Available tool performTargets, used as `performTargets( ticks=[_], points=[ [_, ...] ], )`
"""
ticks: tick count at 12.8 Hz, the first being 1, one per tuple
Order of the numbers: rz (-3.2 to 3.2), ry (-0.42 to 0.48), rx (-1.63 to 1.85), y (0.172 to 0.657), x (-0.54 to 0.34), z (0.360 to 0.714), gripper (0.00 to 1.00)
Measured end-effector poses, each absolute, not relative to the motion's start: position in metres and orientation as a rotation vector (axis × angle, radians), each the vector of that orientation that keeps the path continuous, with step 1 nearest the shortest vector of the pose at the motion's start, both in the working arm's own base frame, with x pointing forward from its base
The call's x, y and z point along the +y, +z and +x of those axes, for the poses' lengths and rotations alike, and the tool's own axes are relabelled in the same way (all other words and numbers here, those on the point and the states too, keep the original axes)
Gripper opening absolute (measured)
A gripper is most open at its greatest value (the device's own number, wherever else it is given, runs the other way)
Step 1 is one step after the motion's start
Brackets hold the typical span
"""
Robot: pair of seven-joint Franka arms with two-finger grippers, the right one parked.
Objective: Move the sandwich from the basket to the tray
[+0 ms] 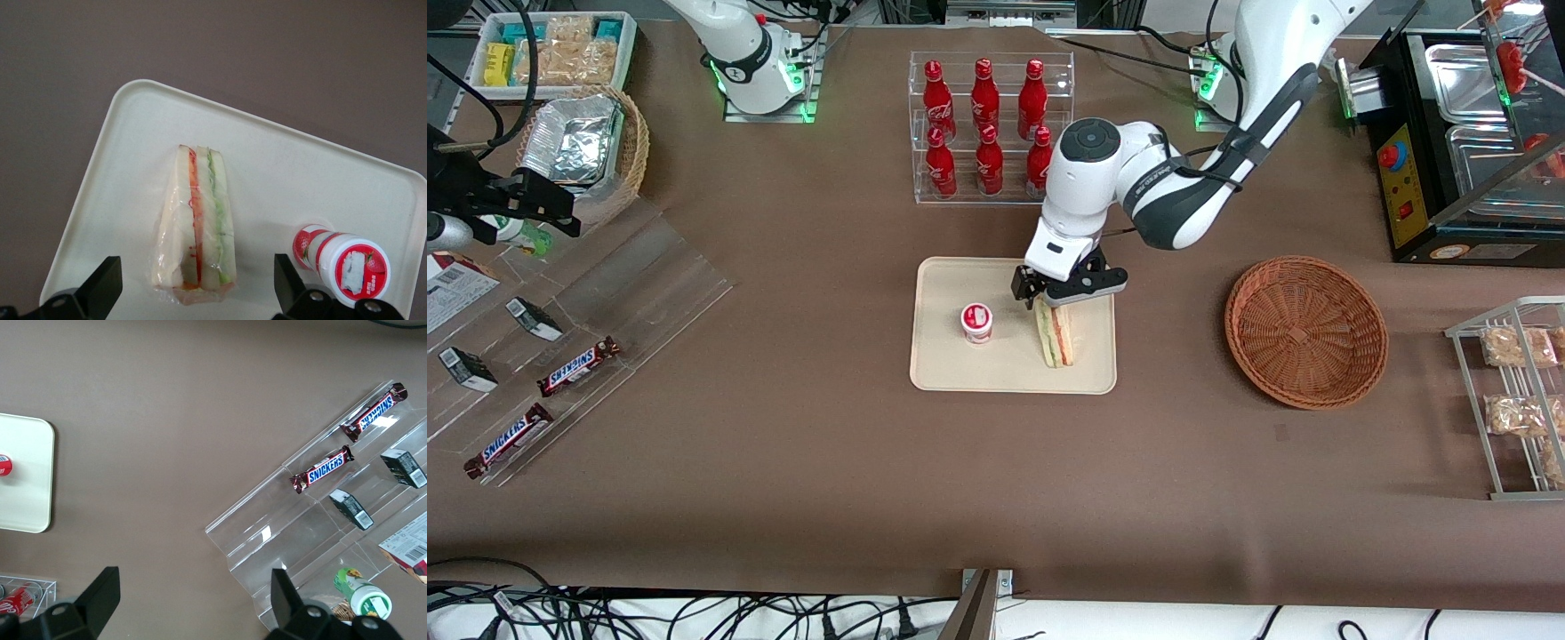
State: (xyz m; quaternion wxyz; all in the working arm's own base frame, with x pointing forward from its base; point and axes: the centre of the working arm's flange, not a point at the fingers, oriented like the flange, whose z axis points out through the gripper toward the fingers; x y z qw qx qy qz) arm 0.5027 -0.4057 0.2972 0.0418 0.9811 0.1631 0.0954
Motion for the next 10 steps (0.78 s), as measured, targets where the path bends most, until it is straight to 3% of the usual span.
performTargets(
  ticks=[5, 10],
  points=[
    [3.066, 0.166, 0.436, 0.381, -0.332, 0.562, 1.0],
    [3.052, 0.105, 0.403, 0.431, -0.224, 0.615, 1.0]
  ],
)
